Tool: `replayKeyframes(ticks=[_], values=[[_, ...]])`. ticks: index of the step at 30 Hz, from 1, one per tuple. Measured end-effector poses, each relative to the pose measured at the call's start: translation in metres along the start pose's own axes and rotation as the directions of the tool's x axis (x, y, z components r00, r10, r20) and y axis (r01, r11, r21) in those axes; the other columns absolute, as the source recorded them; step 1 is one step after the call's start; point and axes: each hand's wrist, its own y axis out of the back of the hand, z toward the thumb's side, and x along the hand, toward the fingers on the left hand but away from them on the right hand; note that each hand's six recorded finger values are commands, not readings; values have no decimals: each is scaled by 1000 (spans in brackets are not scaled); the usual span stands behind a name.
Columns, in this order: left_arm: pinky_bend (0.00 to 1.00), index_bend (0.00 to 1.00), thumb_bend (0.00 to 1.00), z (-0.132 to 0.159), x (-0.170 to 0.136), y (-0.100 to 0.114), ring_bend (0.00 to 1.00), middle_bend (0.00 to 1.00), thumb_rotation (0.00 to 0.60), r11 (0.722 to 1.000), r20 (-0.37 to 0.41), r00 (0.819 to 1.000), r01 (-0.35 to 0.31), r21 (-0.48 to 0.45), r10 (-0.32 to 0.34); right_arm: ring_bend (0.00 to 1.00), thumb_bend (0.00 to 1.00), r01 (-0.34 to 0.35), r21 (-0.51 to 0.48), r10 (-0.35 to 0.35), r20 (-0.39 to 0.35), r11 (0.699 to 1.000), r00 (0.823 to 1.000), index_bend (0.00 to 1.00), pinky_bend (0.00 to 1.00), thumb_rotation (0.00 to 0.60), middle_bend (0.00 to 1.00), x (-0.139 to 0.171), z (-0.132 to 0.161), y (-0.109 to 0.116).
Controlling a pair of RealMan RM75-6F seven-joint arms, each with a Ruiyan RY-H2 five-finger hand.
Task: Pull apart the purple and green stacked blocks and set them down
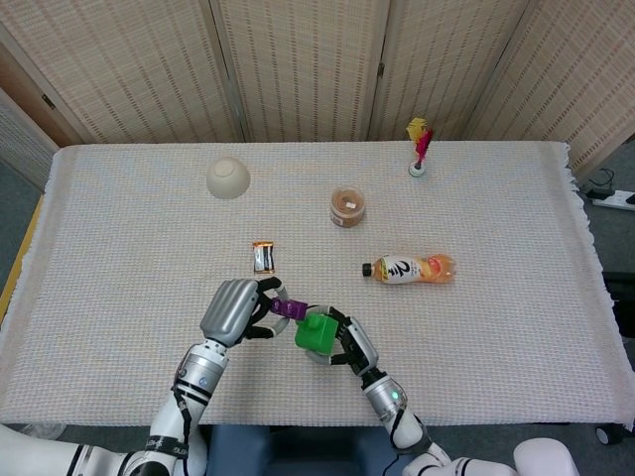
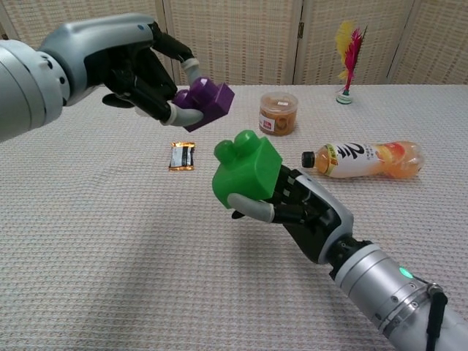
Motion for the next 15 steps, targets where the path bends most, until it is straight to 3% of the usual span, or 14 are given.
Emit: replayKeyframes(ticks=[7, 12, 15], values=[[1000, 817, 434, -3, 0, 20, 1000, 1000, 600, 999, 2, 999, -44, 4, 44, 370, 239, 25, 55, -24, -31, 998, 999, 596, 439, 600, 300, 0, 14, 12], [1000, 816, 434, -17, -2, 32, 1000, 1000, 600, 998, -21, 998, -61, -16, 61, 370, 239, 32, 218, -15, -78, 975, 997, 602, 439, 600, 300, -2, 37, 22], [1000, 817, 434, -27, -3, 36, 1000, 1000, 600, 998, -32, 998, -61, -14, 61, 369, 239, 45, 345, -10, -101, 937, 995, 618, 439, 600, 300, -2, 53, 29]])
